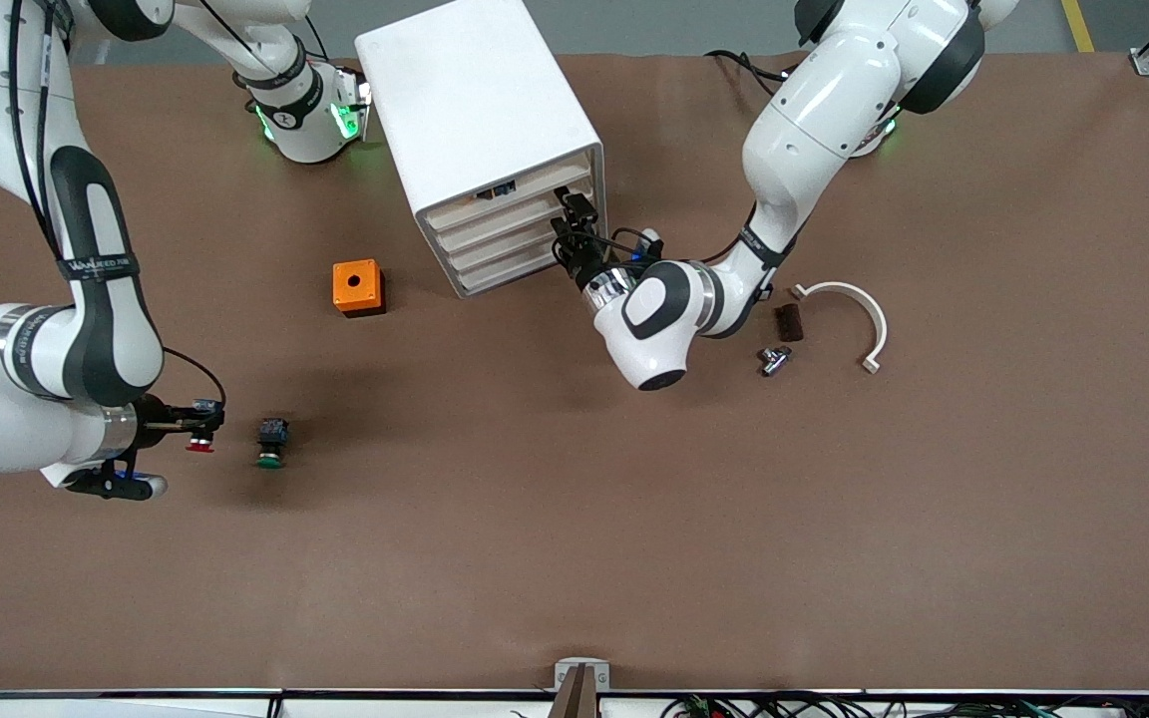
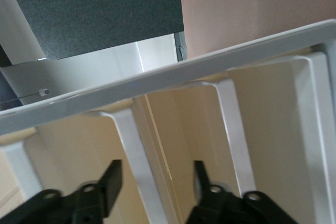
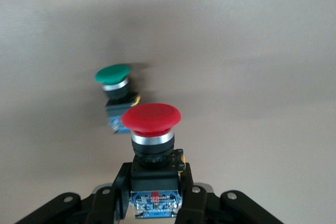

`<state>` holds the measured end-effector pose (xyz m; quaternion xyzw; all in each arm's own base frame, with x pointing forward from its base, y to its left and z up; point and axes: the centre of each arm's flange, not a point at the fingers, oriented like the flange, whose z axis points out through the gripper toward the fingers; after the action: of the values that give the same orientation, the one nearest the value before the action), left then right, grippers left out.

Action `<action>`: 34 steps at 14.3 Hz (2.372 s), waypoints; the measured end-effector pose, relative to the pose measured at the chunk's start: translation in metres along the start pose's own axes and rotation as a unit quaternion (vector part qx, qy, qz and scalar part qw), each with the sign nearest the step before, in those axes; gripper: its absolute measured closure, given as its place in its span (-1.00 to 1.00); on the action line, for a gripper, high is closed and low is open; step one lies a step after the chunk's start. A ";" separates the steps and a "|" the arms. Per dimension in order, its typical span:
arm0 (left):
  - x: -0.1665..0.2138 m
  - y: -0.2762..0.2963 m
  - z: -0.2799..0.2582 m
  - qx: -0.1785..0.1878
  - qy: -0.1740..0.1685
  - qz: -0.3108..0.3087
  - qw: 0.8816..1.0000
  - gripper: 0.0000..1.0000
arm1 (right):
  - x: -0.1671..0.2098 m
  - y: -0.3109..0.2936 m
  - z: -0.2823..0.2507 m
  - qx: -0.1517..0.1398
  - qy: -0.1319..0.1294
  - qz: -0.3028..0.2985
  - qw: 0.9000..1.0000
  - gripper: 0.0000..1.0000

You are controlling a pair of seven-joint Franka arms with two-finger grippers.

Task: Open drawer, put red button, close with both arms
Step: 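Grasp the red button with the right gripper while the left gripper grips the drawer, then pull the drawer open with the left gripper while the right gripper lifts the button, then lower the red button into the open drawer and open the right gripper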

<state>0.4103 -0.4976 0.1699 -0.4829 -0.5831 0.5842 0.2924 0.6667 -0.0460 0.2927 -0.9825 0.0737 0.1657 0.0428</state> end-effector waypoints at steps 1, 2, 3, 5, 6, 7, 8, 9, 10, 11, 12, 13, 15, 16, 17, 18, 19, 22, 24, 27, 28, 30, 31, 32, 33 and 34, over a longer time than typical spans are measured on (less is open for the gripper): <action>-0.001 0.000 0.004 0.001 0.003 0.000 1.000 -0.19 | -0.001 -0.009 -0.007 0.002 -0.003 0.009 1.000 0.19; -0.001 0.001 0.006 0.002 0.004 -0.001 1.000 -0.06 | -0.003 -0.018 -0.015 0.003 -0.004 0.020 1.000 0.19; -0.001 0.001 0.007 0.002 0.005 -0.001 1.000 0.15 | -0.005 -0.028 -0.023 0.002 -0.008 0.032 0.999 0.19; -0.001 0.001 0.007 0.002 0.005 -0.001 1.000 0.31 | -0.011 -0.047 -0.039 -0.002 -0.018 0.052 0.998 0.19; -0.001 0.001 0.007 0.003 0.005 -0.001 1.000 0.45 | -0.014 -0.056 -0.046 -0.004 -0.021 0.062 0.998 0.19; -0.002 0.000 0.007 0.004 0.005 0.000 1.000 0.53 | -0.017 -0.064 -0.053 -0.006 -0.022 0.073 0.997 0.19; -0.002 0.000 0.007 0.004 0.005 0.000 1.000 0.53 | -0.021 -0.071 -0.059 -0.007 -0.022 0.084 0.996 0.19; -0.002 0.000 0.007 0.005 0.005 0.000 1.000 0.58 | -0.025 -0.078 -0.067 -0.004 -0.021 0.095 0.995 0.19; -0.002 -0.001 0.006 0.005 0.005 0.001 1.000 0.59 | -0.032 -0.085 -0.074 0.006 -0.025 0.109 0.994 0.19; -0.002 -0.001 0.005 0.005 0.004 0.001 1.000 0.59 | -0.040 -0.092 -0.082 0.015 -0.032 0.124 0.992 0.19; -0.002 -0.001 0.004 0.004 0.003 0.001 1.000 0.59 | -0.048 -0.099 -0.089 0.019 -0.038 0.135 0.990 0.19; -0.001 0.000 -0.001 0.003 0.000 0.000 1.000 0.59 | -0.055 -0.107 -0.096 0.021 -0.041 0.146 0.988 0.19; 0.003 0.000 -0.016 -0.001 -0.012 0.000 1.000 0.62 | -0.070 -0.122 -0.108 0.027 -0.048 0.162 0.985 0.19; 0.006 0.001 -0.026 -0.003 -0.019 -0.001 1.000 0.65 | -0.078 -0.129 -0.114 0.035 -0.056 0.170 0.983 0.19; 0.009 0.001 -0.035 -0.006 -0.026 -0.001 1.000 0.65 | -0.085 -0.133 -0.120 0.043 -0.065 0.179 0.981 0.19; 0.012 0.001 -0.045 -0.007 -0.034 -0.002 0.999 0.66 | -0.091 -0.135 -0.126 0.050 -0.070 0.188 0.978 0.19; 0.016 0.002 -0.056 -0.010 -0.043 -0.003 0.999 0.66 | -0.096 -0.137 -0.131 0.055 -0.073 0.200 0.975 0.19; 0.026 0.002 -0.083 -0.016 -0.064 -0.005 0.998 0.66 | -0.109 -0.156 -0.139 0.061 -0.082 0.231 0.968 0.19; 0.030 0.001 -0.099 -0.022 -0.076 -0.004 0.997 0.66 | -0.122 -0.183 -0.142 0.054 -0.078 0.240 0.966 0.19; 0.037 0.000 -0.118 -0.029 -0.090 -0.003 0.995 0.62 | -0.148 -0.234 -0.143 0.020 -0.052 0.241 0.969 0.19; 0.038 0.000 -0.122 -0.030 -0.093 -0.002 0.995 0.62 | -0.158 -0.253 -0.143 0.009 -0.036 0.248 0.968 0.19; 0.039 0.000 -0.125 -0.031 -0.095 -0.003 0.995 0.57 | -0.177 -0.288 -0.145 0.006 -0.007 0.266 0.964 0.19; 0.040 0.000 -0.126 -0.032 -0.095 -0.003 0.995 0.41 | -0.188 -0.303 -0.148 0.007 0.005 0.275 0.961 0.19; 0.040 0.000 -0.126 -0.032 -0.096 -0.003 0.995 0.24 | -0.198 -0.317 -0.150 0.008 0.019 0.287 0.958 0.19; 0.040 0.000 -0.126 -0.032 -0.096 -0.003 0.995 0.24 | -0.208 -0.331 -0.152 0.008 0.035 0.300 0.953 0.19; 0.040 0.000 -0.127 -0.033 -0.096 -0.002 0.995 0.15 | -0.219 -0.347 -0.153 0.008 0.052 0.313 0.948 0.19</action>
<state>0.5106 -0.4111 0.1799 -0.4326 -0.6282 0.6079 0.2205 0.5657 0.3076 0.5306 -0.9167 0.3814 0.1191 -0.0070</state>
